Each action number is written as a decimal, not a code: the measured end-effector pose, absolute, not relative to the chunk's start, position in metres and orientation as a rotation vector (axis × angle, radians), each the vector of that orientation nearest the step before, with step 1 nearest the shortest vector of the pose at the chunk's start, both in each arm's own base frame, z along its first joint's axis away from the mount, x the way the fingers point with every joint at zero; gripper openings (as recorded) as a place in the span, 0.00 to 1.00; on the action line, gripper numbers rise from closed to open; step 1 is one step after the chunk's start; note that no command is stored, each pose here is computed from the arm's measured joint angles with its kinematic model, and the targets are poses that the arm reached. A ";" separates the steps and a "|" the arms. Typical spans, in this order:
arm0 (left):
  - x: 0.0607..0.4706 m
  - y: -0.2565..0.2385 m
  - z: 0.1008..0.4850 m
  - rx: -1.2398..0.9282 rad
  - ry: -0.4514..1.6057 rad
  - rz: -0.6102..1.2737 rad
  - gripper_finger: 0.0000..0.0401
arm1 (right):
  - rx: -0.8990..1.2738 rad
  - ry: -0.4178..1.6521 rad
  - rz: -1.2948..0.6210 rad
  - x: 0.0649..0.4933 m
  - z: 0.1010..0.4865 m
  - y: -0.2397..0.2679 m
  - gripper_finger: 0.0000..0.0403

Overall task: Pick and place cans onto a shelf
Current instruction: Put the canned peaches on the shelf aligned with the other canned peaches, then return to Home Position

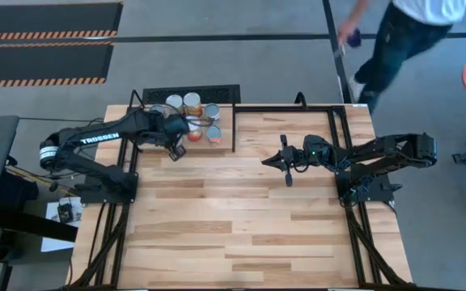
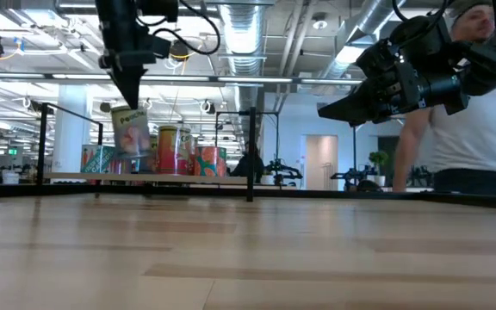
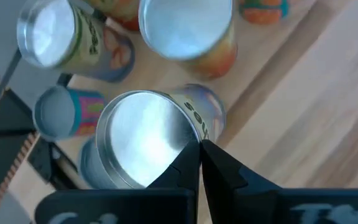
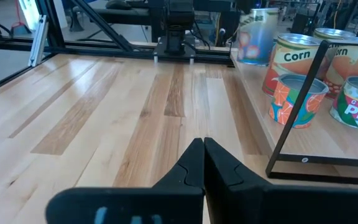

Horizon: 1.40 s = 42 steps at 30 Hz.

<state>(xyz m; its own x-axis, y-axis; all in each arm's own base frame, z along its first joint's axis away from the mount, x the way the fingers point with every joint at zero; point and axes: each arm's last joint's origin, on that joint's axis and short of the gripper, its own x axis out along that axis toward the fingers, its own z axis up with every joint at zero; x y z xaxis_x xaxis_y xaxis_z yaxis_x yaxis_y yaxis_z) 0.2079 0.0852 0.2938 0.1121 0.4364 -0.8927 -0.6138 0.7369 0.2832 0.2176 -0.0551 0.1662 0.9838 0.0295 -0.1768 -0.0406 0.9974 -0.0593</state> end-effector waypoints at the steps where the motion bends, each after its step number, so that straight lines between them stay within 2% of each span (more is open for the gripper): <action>1: 0.209 0.091 0.293 -0.169 1.229 0.775 0.00 | -0.060 0.177 0.035 0.218 0.166 -0.055 0.04; 8: 0.203 0.118 0.287 -0.214 1.254 0.806 0.00 | -0.056 0.181 0.035 0.218 0.166 -0.055 0.04; 27: 0.211 0.144 0.270 -0.237 1.290 0.824 0.00 | -0.054 0.187 0.035 0.217 0.165 -0.055 0.04; 42: 0.213 0.146 0.272 -0.226 1.254 0.823 0.10 | -0.054 0.188 0.035 0.217 0.165 -0.055 0.04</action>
